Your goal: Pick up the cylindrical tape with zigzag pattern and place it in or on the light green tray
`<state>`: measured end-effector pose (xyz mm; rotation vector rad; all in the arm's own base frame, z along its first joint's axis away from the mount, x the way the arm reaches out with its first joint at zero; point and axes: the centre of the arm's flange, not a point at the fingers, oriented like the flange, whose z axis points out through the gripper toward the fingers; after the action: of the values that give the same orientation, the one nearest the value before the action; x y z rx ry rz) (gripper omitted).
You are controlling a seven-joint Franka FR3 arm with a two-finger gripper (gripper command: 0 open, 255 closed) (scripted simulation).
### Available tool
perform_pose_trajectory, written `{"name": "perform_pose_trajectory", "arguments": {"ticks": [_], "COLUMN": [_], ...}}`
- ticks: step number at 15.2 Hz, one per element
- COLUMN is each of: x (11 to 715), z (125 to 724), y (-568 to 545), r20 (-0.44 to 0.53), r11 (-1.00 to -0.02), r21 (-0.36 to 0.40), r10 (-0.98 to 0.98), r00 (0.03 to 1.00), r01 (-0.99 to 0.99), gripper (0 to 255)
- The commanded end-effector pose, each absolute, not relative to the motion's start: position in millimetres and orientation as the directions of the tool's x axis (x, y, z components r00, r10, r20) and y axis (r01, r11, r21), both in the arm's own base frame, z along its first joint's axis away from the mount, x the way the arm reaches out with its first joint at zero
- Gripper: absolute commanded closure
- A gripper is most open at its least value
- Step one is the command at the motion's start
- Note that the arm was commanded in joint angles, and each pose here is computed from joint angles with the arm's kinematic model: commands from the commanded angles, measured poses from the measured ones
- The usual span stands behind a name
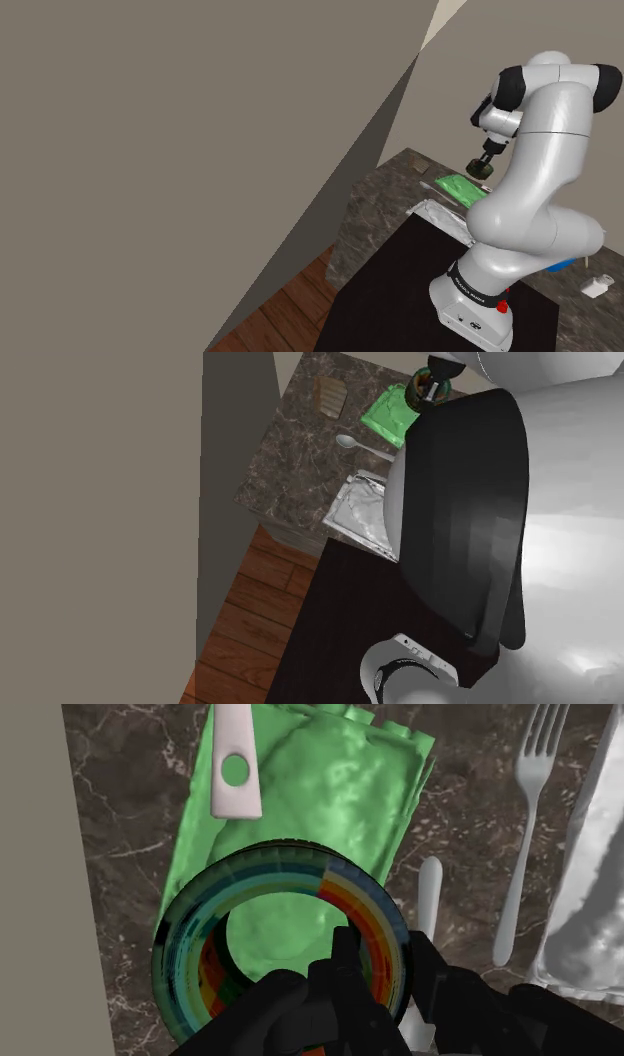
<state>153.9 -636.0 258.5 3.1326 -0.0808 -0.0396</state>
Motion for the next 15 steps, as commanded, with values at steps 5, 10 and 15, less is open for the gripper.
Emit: {"name": "perform_pose_trajectory", "arguments": {"ticks": [5,10,15], "x": [145.0,145.0,145.0], "z": [231.5,205.1,178.7], "y": [-645.9,-645.9,-645.9], "r20": [-0.025,-0.025,-0.025], "r11": [-0.999,-0.999,-0.999], "r21": [0.008,0.008,0.008], "r10": [-0.050,-0.050,-0.050], "r00": [0.998,0.998,0.998], "r01": [-0.050,-0.050,-0.050], "gripper": [255,255,255]}}
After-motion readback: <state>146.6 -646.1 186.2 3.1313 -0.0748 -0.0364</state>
